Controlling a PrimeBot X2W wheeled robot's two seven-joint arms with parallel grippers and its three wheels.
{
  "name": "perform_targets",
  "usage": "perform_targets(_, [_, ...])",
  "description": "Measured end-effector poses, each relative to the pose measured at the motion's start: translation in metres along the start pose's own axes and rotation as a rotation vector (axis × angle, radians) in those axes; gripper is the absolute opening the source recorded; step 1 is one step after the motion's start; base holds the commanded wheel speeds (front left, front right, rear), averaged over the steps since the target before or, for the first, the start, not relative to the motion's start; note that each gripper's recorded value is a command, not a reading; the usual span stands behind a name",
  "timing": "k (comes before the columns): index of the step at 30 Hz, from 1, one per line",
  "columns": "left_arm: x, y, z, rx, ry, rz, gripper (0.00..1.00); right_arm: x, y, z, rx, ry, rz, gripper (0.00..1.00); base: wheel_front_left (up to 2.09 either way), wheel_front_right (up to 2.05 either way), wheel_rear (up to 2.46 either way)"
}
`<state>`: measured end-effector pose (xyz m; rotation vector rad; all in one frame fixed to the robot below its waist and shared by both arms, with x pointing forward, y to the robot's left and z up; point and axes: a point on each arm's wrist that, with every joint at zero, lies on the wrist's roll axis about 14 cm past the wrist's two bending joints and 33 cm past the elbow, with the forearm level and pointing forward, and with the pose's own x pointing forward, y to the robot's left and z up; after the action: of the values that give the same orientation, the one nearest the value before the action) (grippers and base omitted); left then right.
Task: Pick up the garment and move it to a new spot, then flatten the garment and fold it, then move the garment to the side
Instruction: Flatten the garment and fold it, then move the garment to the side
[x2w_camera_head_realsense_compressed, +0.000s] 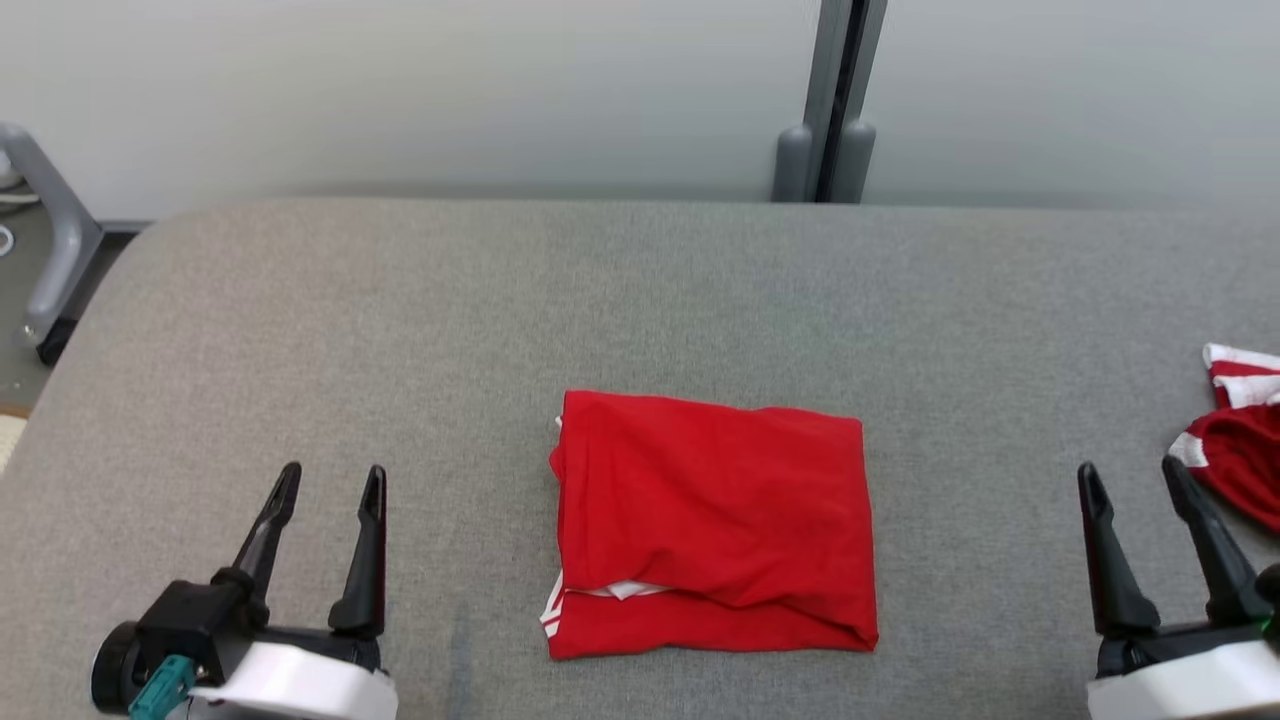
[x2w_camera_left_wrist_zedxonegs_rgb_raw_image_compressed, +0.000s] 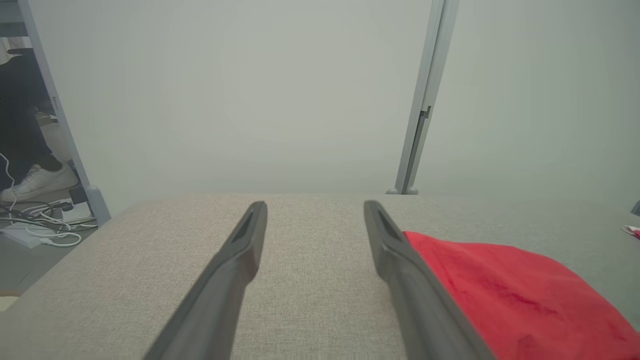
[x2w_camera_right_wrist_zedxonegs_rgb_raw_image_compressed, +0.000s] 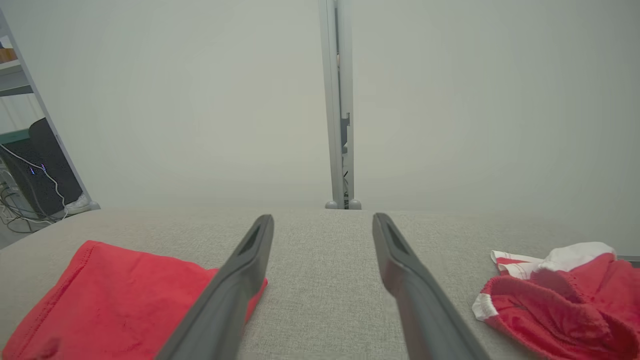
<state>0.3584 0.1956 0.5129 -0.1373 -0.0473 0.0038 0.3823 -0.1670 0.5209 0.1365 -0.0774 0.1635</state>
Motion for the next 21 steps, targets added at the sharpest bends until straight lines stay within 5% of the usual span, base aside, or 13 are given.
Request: perform_targets(21, [-0.026, -0.001, 0.011, 0.026, 0.002, -0.020, 1.00, -0.040, -0.006, 0.014, -0.025, 0.010, -0.048, 1.00, 0.00, 0.00, 0.00])
